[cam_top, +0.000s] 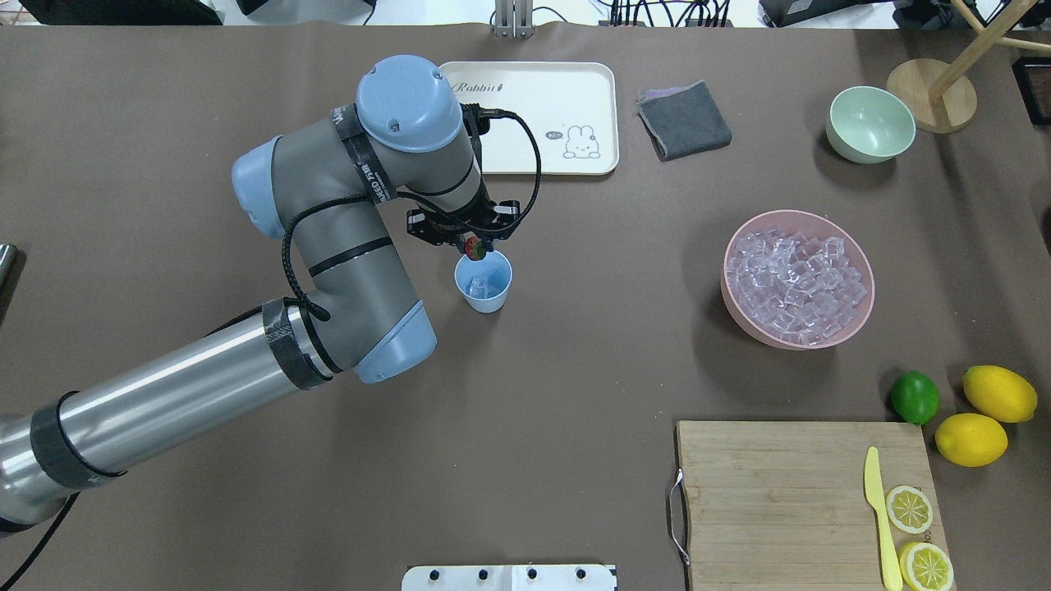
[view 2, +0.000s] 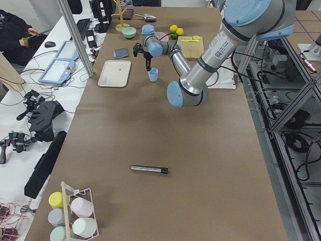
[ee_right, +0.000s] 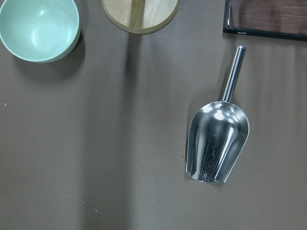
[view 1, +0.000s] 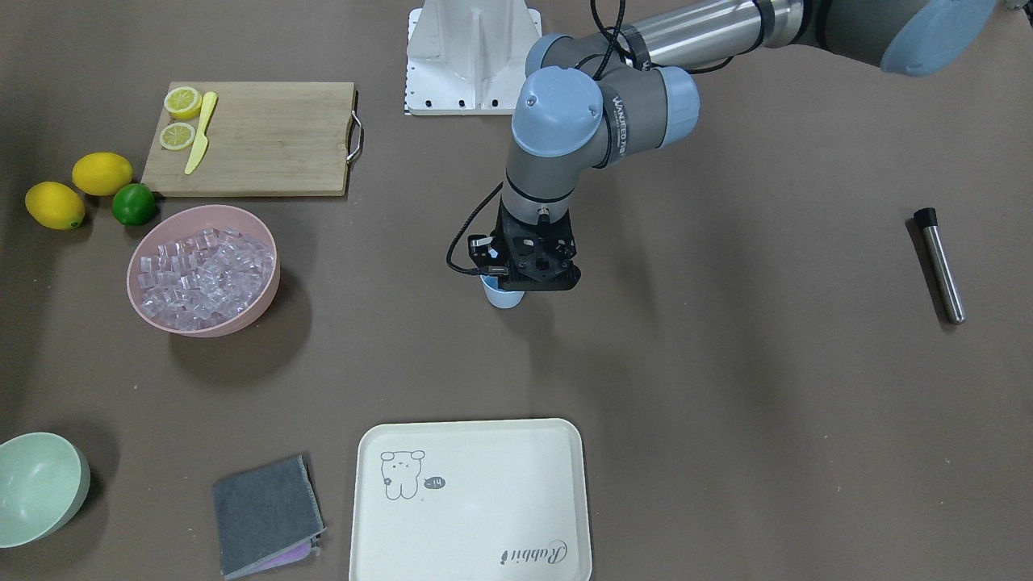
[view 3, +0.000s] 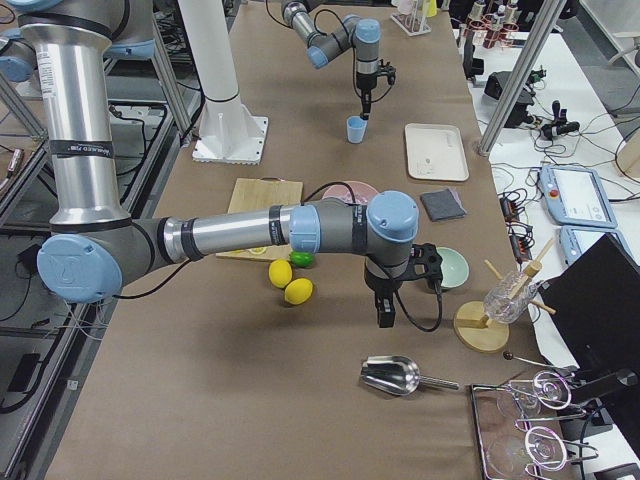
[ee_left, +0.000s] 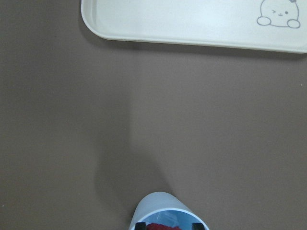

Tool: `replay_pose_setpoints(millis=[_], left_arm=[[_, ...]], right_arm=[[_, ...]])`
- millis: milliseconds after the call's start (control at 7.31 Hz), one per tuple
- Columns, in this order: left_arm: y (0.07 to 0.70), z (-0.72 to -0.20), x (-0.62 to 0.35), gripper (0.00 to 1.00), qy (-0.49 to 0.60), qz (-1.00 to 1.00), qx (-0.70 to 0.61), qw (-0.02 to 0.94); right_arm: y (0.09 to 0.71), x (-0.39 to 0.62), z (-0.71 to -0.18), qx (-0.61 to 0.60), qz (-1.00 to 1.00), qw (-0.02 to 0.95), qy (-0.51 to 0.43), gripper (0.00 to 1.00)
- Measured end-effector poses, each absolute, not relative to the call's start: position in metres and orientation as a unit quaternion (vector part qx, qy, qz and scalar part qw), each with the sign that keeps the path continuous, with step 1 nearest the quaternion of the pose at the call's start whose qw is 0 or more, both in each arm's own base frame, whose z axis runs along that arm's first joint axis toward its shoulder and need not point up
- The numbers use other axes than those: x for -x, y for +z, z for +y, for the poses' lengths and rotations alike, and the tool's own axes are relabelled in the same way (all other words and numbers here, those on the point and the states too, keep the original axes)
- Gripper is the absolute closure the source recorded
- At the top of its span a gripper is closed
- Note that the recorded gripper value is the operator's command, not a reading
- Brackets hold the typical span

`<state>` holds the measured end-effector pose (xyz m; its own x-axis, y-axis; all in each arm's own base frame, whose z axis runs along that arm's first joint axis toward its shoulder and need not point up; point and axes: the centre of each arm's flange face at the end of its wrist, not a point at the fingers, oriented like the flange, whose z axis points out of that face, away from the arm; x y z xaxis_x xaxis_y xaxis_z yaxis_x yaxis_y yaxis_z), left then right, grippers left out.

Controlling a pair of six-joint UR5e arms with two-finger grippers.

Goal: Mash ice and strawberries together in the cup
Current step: 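Open the left gripper to drop the strawberry into the cup, then withdraw the left gripper away from the cup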

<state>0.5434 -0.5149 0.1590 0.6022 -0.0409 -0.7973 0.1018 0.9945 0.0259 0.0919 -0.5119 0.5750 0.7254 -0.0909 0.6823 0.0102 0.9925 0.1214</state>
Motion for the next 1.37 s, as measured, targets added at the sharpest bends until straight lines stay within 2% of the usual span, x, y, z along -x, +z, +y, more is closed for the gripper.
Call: replay_pose_setpoints(millis=[137,274,411,958,1368], left_arm=[[0.156,-0.511,-0.543,0.61,-0.043,0.450,-0.034,0.891],[0.154,-0.507,-0.542,0.44,-0.046,0.454,-0.033,0.889],[0.155,-0.503,-0.542,0.03,-0.049,0.454,-0.031,0.889],[0.157,-0.483,-0.533,0.03,-0.059,0.466,-0.024,0.883],[0.233,-0.483,-0.470,0.03,-0.057,0.445,-0.036,0.893]], right_arm=[[0.574,-0.092,-0.512,-0.055,-0.369,0.927,-0.027,0.01],[0.574,-0.092,-0.512,-0.056,-0.369,0.927,-0.028,0.01],[0.574,-0.092,-0.512,-0.056,-0.369,0.927,-0.028,0.01],[0.575,-0.092,-0.512,-0.054,-0.370,0.927,-0.028,0.01],[0.574,-0.092,-0.511,-0.055,-0.370,0.927,-0.028,0.01]])
